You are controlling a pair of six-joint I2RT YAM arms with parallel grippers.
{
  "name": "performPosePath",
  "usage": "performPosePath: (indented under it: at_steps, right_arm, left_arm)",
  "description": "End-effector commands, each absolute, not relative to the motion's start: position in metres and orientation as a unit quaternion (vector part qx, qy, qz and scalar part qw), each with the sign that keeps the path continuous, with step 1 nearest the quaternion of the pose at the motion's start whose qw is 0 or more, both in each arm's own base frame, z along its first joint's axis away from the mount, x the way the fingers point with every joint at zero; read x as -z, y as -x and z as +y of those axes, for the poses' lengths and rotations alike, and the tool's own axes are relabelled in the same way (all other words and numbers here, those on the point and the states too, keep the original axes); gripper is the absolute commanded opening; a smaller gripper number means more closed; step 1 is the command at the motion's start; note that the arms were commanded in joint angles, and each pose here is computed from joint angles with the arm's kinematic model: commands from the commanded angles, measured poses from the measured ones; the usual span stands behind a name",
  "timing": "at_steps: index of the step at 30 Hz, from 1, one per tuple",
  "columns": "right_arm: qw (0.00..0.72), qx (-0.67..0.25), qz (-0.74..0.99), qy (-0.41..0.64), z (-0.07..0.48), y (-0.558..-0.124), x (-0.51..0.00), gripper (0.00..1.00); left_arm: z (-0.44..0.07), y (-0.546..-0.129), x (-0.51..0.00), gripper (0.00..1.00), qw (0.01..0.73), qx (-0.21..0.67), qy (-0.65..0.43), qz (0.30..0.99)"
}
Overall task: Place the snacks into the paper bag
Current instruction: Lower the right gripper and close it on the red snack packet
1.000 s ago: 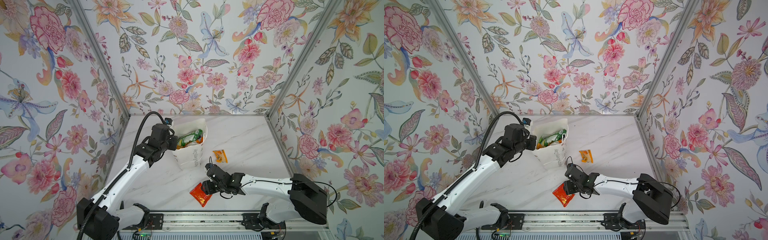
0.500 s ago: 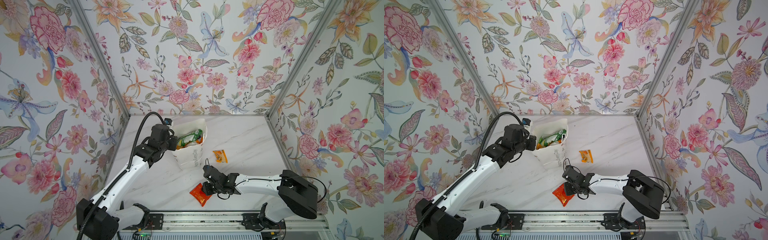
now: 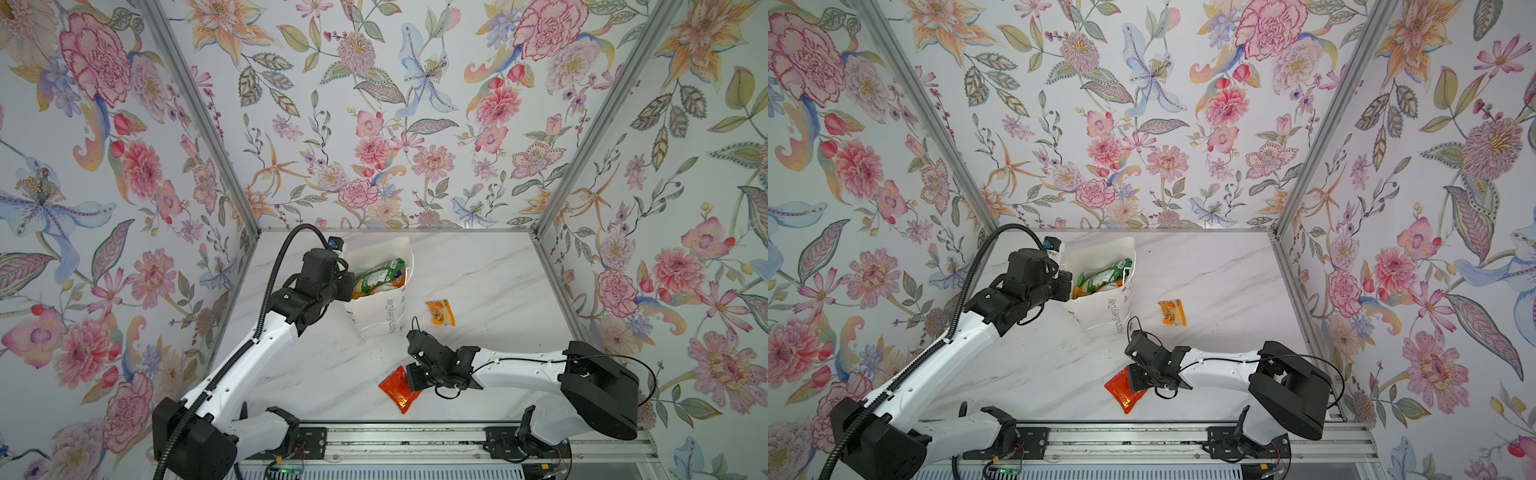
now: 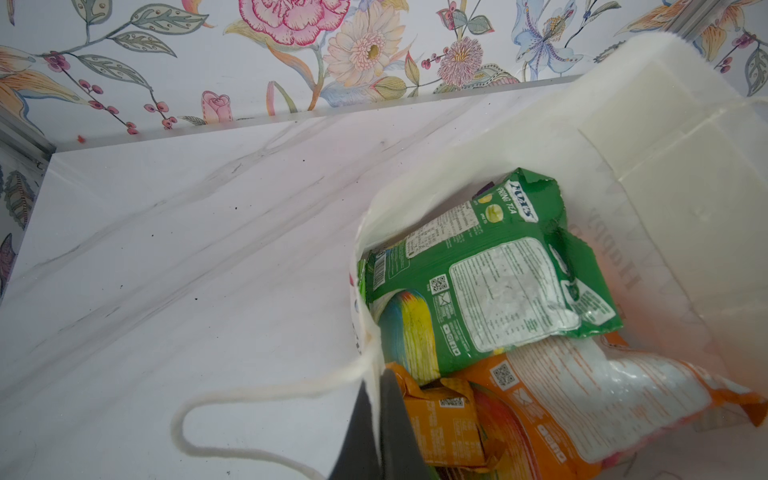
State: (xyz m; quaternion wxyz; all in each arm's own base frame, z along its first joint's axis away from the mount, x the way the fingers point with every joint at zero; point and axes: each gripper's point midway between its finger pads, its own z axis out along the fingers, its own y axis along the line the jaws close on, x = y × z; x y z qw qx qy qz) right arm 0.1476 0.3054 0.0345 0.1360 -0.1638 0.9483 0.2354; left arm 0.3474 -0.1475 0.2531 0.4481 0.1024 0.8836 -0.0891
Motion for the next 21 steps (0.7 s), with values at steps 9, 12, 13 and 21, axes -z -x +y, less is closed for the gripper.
performPosePath:
  at_steps: [9, 12, 13, 21]
  right_arm:
    - [0.207, -0.238, 0.945, 0.08, 0.273, -0.177, -0.071, 0.0]
    - [0.22, -0.239, 0.944, 0.065, 0.265, -0.182, -0.079, 0.0]
    - [0.227, -0.238, 0.943, 0.06, 0.262, -0.185, -0.082, 0.0]
    - [0.259, -0.245, 0.934, 0.031, 0.241, -0.198, -0.103, 0.0]
  left_arm:
    - [-0.133, -0.356, -0.284, 0.0, 0.503, 0.069, -0.083, 0.858]
    - [-0.133, -0.356, -0.284, 0.0, 0.504, 0.069, -0.084, 0.857]
    - [-0.133, -0.356, -0.284, 0.0, 0.504, 0.069, -0.083, 0.857]
    - [-0.133, -0.356, -0.284, 0.0, 0.502, 0.071, -0.083, 0.858]
